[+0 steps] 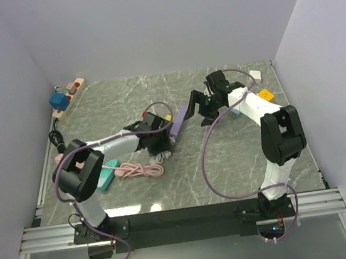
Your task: Pull the plug off the socket
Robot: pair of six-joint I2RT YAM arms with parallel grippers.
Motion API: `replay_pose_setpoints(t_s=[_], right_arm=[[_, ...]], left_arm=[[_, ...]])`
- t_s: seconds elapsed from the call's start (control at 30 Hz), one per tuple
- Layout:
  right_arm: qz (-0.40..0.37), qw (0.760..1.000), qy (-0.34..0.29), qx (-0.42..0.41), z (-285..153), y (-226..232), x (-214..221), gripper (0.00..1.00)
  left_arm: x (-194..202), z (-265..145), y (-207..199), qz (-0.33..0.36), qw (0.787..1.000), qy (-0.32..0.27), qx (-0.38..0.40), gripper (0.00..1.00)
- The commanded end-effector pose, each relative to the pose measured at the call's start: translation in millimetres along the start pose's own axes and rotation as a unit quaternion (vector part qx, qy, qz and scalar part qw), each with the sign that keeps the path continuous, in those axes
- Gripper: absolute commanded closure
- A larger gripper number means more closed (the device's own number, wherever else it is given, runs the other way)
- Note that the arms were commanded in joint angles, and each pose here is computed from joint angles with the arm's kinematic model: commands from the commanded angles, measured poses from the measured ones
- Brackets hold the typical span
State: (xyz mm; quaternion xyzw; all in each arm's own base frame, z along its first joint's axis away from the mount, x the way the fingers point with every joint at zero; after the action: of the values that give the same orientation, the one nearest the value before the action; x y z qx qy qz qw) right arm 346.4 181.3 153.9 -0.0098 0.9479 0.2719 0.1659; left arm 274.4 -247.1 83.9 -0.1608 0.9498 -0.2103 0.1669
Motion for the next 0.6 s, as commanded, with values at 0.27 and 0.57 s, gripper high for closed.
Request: replay_pose_setpoints(t_s=[0.27,0.57], right_arm=[[-0.006,0.999,-0.030,0.032,-10,19,-33,0.07],[0.000,0.988,-0.037,0.151,-21,14,-1,0.04]], left_arm=[[57,-55,-57,-0.119,0.977,0.046,0.169,0.01],[33,-112,-53,-0.132,0.971,-0.052,0.195,0.01]])
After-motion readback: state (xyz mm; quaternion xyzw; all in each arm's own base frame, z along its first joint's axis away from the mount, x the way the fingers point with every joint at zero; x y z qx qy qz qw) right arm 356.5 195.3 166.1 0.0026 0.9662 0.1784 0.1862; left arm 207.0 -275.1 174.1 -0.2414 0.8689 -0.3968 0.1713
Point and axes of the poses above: each gripper's point midway between its finger pads, its own z axis out along the fingers, its own y axis along the line the jaws close on, x = y × z, the point moved 6 cm from there along -z, back along the fingers, and after that the axes turned 13 degrees about -z, right-handed, at the moved point
